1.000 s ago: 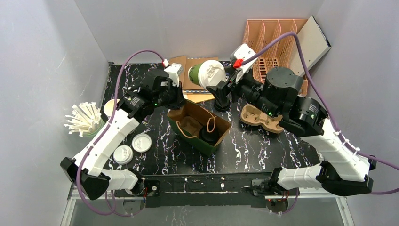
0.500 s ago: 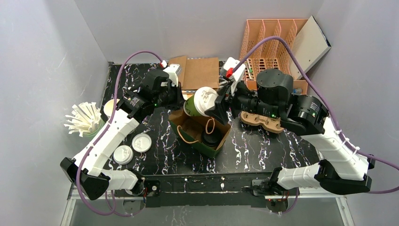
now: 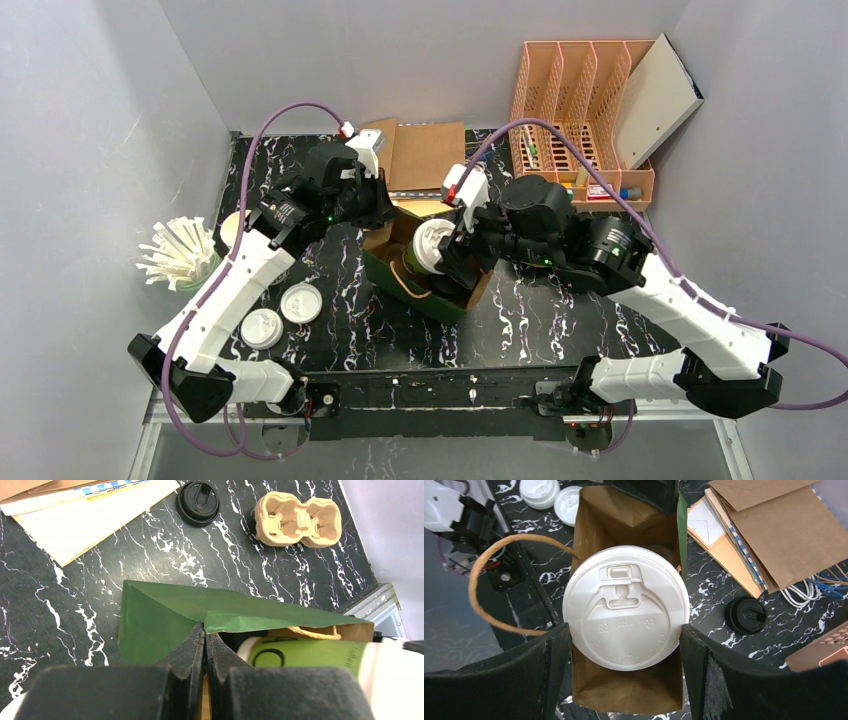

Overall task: Pack the takeout coffee
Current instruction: Place the coffee cup on the cup tray.

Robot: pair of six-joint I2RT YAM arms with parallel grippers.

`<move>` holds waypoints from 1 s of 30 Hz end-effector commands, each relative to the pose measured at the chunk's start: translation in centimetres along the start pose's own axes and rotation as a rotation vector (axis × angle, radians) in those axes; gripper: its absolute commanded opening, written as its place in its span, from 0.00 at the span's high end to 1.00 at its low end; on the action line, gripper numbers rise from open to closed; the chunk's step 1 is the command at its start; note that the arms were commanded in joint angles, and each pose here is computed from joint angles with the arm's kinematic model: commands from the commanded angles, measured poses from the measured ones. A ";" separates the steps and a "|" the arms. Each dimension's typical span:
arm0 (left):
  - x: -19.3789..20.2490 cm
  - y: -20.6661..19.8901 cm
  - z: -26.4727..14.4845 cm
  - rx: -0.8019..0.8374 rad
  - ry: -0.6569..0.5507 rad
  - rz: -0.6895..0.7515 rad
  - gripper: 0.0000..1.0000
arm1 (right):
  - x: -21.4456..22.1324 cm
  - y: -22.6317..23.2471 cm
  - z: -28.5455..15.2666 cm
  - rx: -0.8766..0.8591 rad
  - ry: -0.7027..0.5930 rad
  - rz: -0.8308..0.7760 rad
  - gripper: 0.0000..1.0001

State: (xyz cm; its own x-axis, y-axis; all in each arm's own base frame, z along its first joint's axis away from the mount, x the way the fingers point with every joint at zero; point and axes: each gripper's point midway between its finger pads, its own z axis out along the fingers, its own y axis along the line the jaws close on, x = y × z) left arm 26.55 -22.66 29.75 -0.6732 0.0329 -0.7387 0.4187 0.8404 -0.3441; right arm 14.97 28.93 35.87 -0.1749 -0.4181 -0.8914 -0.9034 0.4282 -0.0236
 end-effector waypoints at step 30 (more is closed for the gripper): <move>-3.4 -2.6 -0.3 0.087 -0.088 -0.038 1.00 | 3.8 -1.4 10.4 0.148 -0.038 -0.307 0.54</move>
State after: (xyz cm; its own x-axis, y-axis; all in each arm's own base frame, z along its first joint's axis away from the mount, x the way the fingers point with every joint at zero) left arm 28.26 -24.26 30.37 -0.6715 -0.0089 -0.7410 0.4093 0.8291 -0.3808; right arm 18.63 34.46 26.90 0.0584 -0.5486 -0.8341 -0.8751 0.3740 -0.3072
